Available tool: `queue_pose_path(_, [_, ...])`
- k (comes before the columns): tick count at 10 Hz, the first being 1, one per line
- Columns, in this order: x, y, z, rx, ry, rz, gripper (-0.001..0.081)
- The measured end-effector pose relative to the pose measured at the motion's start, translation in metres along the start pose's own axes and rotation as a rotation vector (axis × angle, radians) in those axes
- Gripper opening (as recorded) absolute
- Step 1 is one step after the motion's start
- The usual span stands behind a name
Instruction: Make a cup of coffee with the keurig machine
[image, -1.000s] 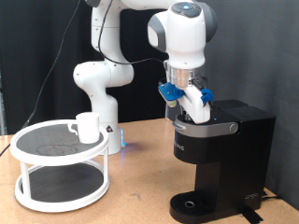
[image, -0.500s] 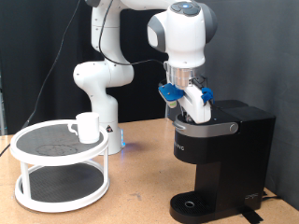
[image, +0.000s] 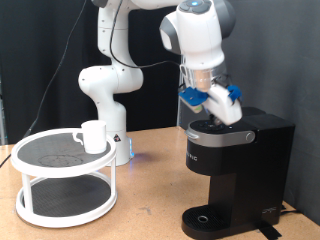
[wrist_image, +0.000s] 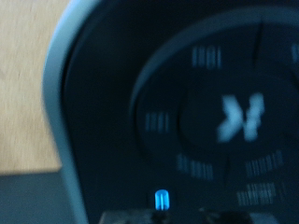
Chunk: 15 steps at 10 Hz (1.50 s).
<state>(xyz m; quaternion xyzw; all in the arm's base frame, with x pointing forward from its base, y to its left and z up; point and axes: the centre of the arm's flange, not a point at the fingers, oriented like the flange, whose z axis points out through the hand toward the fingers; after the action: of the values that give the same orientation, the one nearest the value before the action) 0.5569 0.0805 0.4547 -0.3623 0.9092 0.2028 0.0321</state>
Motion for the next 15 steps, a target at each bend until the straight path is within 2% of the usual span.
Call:
queue_pose_path(2, [-0.008,0.013,-0.018,-0.053,-0.004,-0.049,0.0000])
queue_pose_path(4, [-0.006,0.011,-0.014,-0.045,-0.012,-0.051,0.0000])
queue_pose_path(6, [0.003,0.020,-0.011,-0.075,-0.032,-0.099,0.0000])
queue_pose_path(9, [0.030,0.041,-0.012,-0.076,-0.065,-0.138,0.0000])
queue_pose_path(13, [0.066,0.073,-0.005,-0.177,0.027,-0.194,0.0000])
queue_pose_path(14, [0.075,0.080,-0.006,-0.180,0.032,-0.205,0.0000])
queue_pose_path(15, [0.074,0.079,-0.005,-0.176,0.028,-0.203,0.0000])
